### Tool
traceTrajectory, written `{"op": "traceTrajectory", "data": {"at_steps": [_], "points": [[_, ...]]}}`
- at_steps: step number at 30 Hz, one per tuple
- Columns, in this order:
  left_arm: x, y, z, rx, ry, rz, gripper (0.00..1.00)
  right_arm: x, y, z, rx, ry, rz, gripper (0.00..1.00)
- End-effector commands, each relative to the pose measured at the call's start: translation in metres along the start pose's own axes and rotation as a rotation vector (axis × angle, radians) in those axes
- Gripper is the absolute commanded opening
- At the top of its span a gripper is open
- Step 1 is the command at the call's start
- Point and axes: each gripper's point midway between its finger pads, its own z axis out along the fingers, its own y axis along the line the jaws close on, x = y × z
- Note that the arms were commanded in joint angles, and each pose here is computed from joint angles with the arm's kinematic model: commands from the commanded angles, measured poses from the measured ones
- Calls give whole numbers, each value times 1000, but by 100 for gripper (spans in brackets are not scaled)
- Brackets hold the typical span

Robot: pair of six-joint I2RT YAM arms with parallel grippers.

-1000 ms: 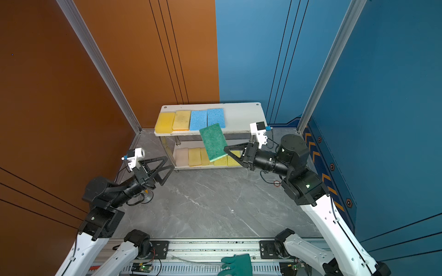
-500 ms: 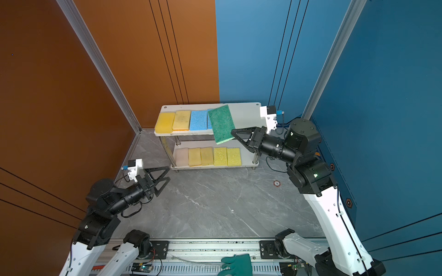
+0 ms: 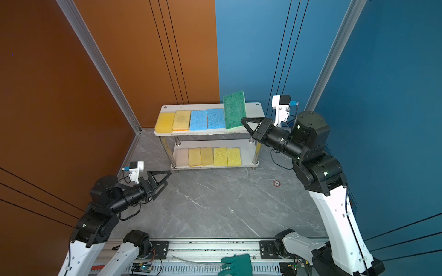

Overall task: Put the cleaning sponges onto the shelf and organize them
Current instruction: 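Lower the green pad onto the top shelf beside the blue sponges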

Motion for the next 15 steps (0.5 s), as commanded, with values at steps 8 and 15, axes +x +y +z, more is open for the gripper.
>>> {"op": "traceTrajectory", "data": {"at_steps": [8, 15], "points": [[-3, -2, 3, -8, 34, 46, 98, -12, -34, 25, 218, -18, -177, 10], [-6, -2, 2, -3, 38, 40, 98, -13, -43, 54, 240, 21, -200, 10]]}}
